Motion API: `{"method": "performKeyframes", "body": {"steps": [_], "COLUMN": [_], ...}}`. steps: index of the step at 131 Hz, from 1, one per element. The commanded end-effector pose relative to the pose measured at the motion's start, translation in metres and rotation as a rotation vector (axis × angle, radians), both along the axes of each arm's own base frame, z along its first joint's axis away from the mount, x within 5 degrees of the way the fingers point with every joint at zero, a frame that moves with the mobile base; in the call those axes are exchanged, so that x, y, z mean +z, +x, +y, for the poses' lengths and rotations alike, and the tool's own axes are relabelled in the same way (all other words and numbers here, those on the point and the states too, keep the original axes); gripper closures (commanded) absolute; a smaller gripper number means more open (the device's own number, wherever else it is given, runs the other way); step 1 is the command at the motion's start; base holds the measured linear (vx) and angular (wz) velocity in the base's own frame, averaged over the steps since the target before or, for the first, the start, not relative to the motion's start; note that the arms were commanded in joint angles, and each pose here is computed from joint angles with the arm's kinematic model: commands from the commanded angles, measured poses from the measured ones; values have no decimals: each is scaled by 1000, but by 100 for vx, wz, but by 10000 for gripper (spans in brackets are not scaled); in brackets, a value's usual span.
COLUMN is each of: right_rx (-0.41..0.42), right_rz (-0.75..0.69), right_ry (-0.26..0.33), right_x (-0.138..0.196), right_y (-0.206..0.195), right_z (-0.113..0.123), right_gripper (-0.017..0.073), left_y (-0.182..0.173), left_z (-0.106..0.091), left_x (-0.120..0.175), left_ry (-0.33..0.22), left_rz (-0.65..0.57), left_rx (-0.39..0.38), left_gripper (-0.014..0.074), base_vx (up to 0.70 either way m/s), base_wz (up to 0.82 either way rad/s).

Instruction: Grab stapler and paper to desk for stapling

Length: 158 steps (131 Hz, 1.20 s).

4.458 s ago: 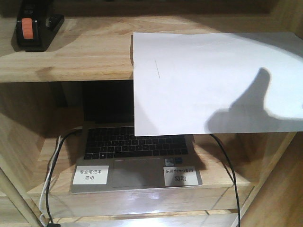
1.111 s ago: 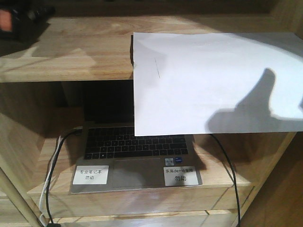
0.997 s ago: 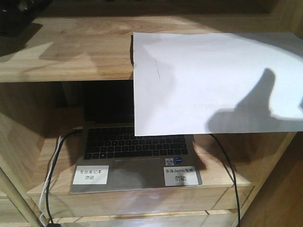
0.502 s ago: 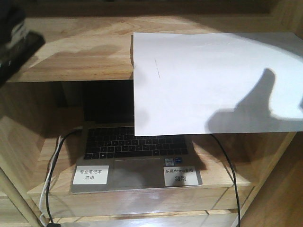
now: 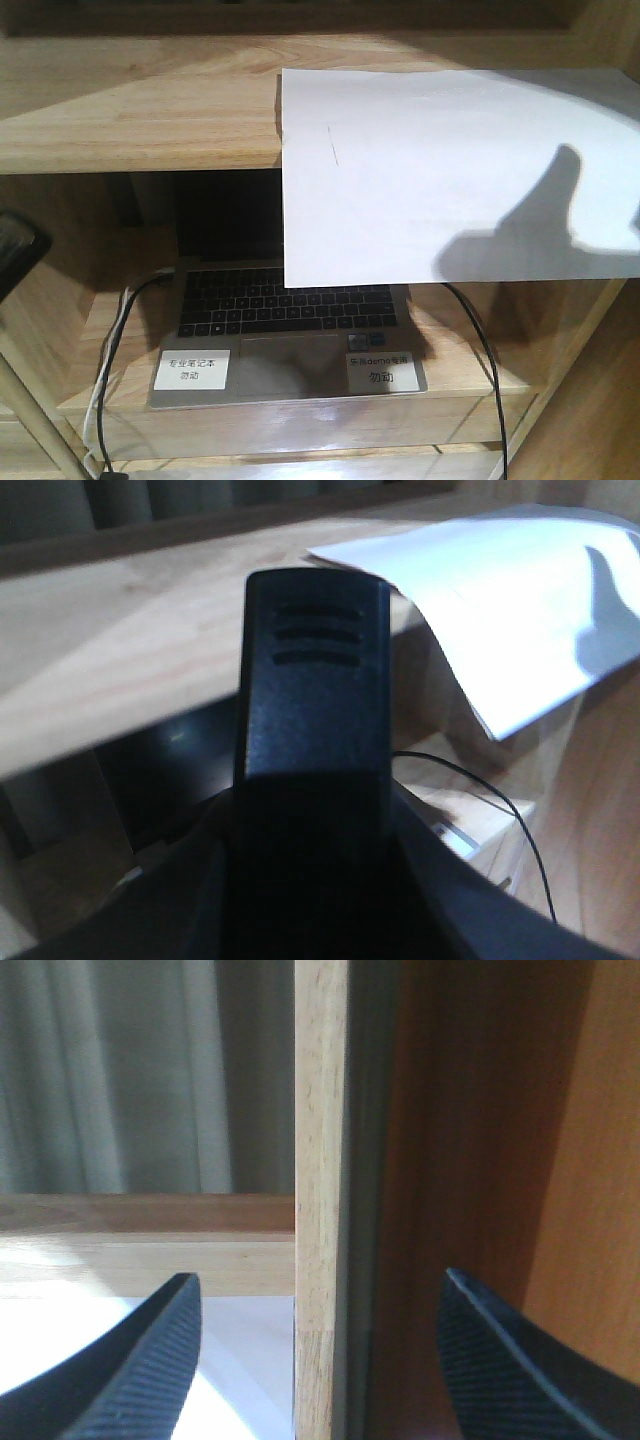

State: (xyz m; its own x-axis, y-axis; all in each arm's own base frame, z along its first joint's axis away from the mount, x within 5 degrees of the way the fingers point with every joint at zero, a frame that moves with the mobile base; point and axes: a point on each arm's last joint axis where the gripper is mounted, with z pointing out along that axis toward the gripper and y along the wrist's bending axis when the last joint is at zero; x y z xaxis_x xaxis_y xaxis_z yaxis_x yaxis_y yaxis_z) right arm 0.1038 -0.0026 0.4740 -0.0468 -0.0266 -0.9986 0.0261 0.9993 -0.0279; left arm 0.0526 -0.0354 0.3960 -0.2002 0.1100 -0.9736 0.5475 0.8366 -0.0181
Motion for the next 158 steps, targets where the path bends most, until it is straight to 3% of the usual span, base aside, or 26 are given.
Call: {"method": "performKeyframes", "body": {"steps": [1,52,158], "right_rx": [-4,-4,-4], "right_rz": [-88,-88,-87], "right_ry": [-11,-11,-11], "right_x": [13,13,13], "right_y": [-1,-1,-1], "right_z": [0,0,0], "right_gripper": [90,90,90], "left_y": [-11,-43,-45], "left_z": [6,26,28], "left_x": [12,-1,0], "left_ry": [-90,-122,-130], "left_rz": [-133,-187,-201], "left_rx": [-10,-12,-12], "left_gripper": [601,601,600], "base_vx": [0,0,0], "base_wz": [0,0,0]}}
